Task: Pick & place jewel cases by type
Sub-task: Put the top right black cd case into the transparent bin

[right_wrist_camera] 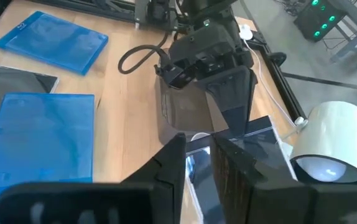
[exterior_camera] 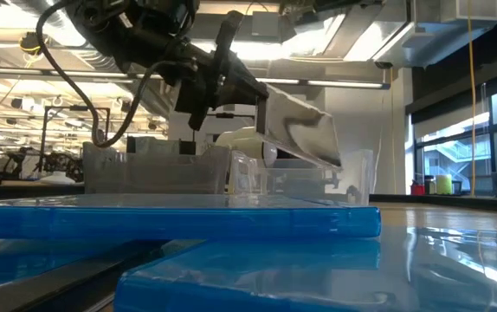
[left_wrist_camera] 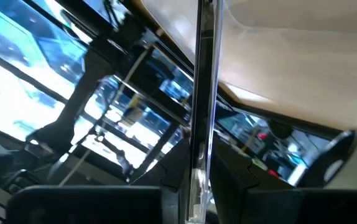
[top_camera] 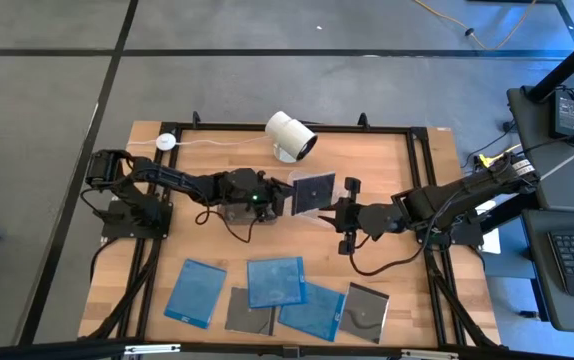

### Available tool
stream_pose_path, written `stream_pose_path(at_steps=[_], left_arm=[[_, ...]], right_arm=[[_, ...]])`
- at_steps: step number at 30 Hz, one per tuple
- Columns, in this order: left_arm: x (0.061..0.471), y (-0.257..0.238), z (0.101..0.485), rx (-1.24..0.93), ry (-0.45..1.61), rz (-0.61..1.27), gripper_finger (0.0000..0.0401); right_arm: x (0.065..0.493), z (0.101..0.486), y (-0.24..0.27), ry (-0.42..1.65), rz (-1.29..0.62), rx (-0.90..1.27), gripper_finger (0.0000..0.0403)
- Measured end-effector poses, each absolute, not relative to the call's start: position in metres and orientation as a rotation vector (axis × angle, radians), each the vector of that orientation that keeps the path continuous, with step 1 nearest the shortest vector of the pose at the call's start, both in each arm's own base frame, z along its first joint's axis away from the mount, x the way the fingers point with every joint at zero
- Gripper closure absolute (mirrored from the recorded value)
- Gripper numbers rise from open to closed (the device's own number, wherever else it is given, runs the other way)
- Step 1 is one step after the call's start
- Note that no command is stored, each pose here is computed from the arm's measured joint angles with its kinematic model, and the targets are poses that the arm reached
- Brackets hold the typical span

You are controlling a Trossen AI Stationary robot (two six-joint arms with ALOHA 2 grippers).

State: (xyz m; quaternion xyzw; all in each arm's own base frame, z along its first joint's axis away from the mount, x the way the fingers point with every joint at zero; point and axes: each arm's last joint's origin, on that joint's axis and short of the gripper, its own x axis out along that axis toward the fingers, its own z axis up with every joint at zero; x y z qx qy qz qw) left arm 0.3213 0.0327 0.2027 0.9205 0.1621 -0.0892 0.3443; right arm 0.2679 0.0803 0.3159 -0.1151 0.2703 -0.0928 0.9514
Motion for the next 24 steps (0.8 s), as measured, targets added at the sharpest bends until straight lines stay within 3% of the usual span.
stream_pose_path(at_steps=[9, 16, 24], left_arm=[[0.328, 0.049, 0.183, 2.465, 0.335, -0.320, 0.0357], [0.339, 0.063, 0.163, 2.481, 0.359, -0.225, 0.0354], [0.340, 0.067, 0.151, 2.433, 0.384, -0.254, 0.0345]], right_arm=[[0.268, 0.316, 0.080, 0.550, -0.189, -0.234, 0.0324], [0.268, 0.303, 0.080, 0.562, -0.190, -0.240, 0.0324], [0.267, 0.293, 0.080, 0.577, -0.190, -0.247, 0.0324]])
